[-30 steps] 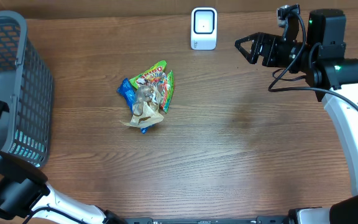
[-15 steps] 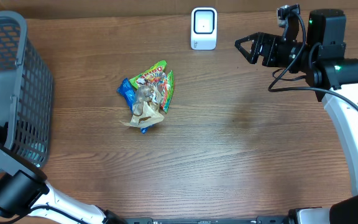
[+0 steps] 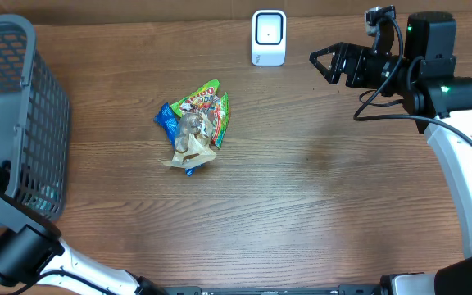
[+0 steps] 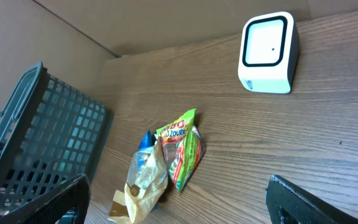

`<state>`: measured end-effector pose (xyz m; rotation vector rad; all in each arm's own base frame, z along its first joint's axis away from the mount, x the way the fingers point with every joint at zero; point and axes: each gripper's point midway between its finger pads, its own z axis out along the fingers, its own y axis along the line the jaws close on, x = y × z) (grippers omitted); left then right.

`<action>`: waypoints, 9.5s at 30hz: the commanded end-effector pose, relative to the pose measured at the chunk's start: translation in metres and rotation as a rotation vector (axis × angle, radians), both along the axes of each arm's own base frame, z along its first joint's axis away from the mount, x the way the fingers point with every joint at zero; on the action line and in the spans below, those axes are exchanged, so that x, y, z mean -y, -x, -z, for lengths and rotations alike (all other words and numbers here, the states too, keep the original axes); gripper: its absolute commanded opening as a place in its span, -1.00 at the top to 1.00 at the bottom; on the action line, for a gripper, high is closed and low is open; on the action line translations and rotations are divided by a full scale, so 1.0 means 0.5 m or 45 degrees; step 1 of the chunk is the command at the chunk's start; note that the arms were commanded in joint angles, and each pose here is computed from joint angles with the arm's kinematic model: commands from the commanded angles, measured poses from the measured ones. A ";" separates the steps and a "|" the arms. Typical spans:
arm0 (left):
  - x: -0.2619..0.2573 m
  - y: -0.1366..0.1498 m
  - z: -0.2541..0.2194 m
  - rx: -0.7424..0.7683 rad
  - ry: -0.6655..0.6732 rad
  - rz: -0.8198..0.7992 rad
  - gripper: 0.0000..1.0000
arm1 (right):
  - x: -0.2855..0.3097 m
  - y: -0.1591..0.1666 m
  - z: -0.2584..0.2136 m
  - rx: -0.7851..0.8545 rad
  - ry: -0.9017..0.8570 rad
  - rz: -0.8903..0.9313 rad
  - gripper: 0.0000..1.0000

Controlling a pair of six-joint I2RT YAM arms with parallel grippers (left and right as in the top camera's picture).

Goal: Scan the item barcode
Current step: 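Lift the mint-green wipes pack from the basket with left gripper, drop on table, then move the right gripper down onto the mint-green wipes pack and grasp it, then lift the wipes pack with the right gripper, turn it, set it down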

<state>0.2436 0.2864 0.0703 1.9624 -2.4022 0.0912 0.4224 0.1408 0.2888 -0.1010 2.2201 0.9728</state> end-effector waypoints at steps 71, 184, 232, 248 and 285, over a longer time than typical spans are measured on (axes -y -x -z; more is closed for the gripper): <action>0.804 -0.361 -0.490 0.766 -0.244 1.634 -0.28 | -0.092 0.065 0.159 -0.475 0.147 0.113 -0.68; 0.763 -0.388 -0.395 0.562 -0.314 1.433 -1.00 | -0.193 0.166 0.588 -0.413 1.501 -0.278 0.92; 0.763 -0.388 -0.395 0.562 -0.314 1.433 -0.99 | 0.024 0.081 0.645 -1.262 0.453 -0.038 -0.21; 0.763 -0.388 -0.395 0.562 -0.314 1.433 -0.99 | 0.061 -0.026 0.412 -1.049 0.663 -0.002 0.78; 0.762 -0.388 -0.395 0.562 -0.314 1.432 -1.00 | -0.048 -0.003 0.324 -0.922 0.659 -0.094 0.89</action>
